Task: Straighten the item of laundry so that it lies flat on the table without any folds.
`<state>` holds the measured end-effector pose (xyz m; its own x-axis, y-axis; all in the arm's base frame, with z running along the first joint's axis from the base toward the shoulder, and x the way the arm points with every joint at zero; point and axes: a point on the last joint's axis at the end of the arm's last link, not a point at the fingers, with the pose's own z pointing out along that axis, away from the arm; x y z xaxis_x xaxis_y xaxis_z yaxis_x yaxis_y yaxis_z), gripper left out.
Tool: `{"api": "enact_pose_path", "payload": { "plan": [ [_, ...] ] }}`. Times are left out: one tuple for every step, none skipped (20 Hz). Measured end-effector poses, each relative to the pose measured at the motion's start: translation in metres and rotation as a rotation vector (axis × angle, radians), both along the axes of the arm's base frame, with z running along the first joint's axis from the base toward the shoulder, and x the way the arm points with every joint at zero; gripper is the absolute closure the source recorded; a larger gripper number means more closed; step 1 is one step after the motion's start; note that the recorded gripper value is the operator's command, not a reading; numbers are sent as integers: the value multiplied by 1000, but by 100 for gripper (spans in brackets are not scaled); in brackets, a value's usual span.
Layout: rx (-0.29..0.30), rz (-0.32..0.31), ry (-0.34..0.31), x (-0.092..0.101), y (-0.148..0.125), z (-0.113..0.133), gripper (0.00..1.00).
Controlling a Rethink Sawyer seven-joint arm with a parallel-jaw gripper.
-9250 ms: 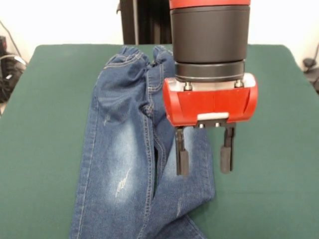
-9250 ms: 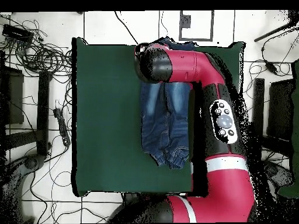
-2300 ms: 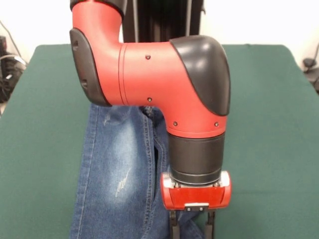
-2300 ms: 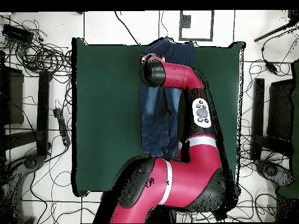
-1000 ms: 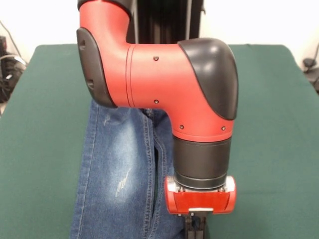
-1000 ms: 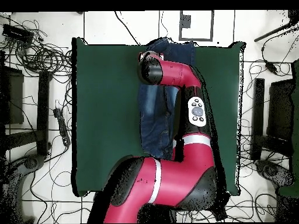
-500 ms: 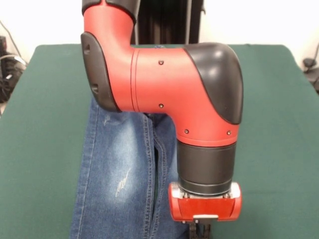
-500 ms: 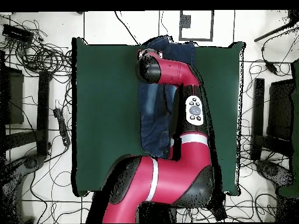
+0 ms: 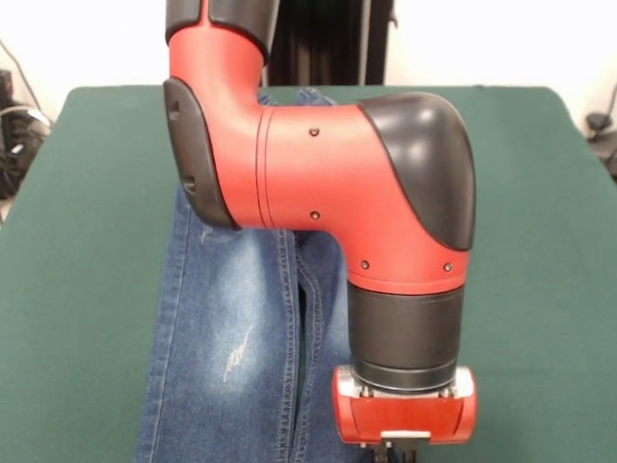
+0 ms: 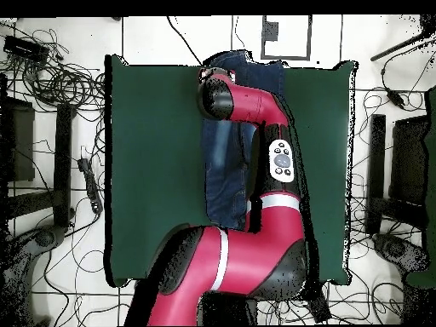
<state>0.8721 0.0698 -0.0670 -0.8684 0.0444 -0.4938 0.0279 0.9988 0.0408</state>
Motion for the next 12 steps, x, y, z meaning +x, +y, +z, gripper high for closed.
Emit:
{"api": "enact_pose_path", "payload": {
  "plan": [
    [5,-4,-1,1,1,0,100],
    [10,-7,-2,1,1,0,100],
    [18,-12,-2,2,2,0,100],
    [22,-15,-2,2,3,0,100],
    [30,-20,-1,3,4,0,100],
    [37,-23,-1,3,6,1,100],
    [44,-27,-1,4,9,1,100],
    [50,-29,-2,4,11,2,100],
    [55,-31,-1,5,13,2,100],
    [64,-35,-1,5,17,3,100],
    [70,-36,-1,6,20,4,100],
    [79,-37,-2,6,26,5,100]
  ]
}}
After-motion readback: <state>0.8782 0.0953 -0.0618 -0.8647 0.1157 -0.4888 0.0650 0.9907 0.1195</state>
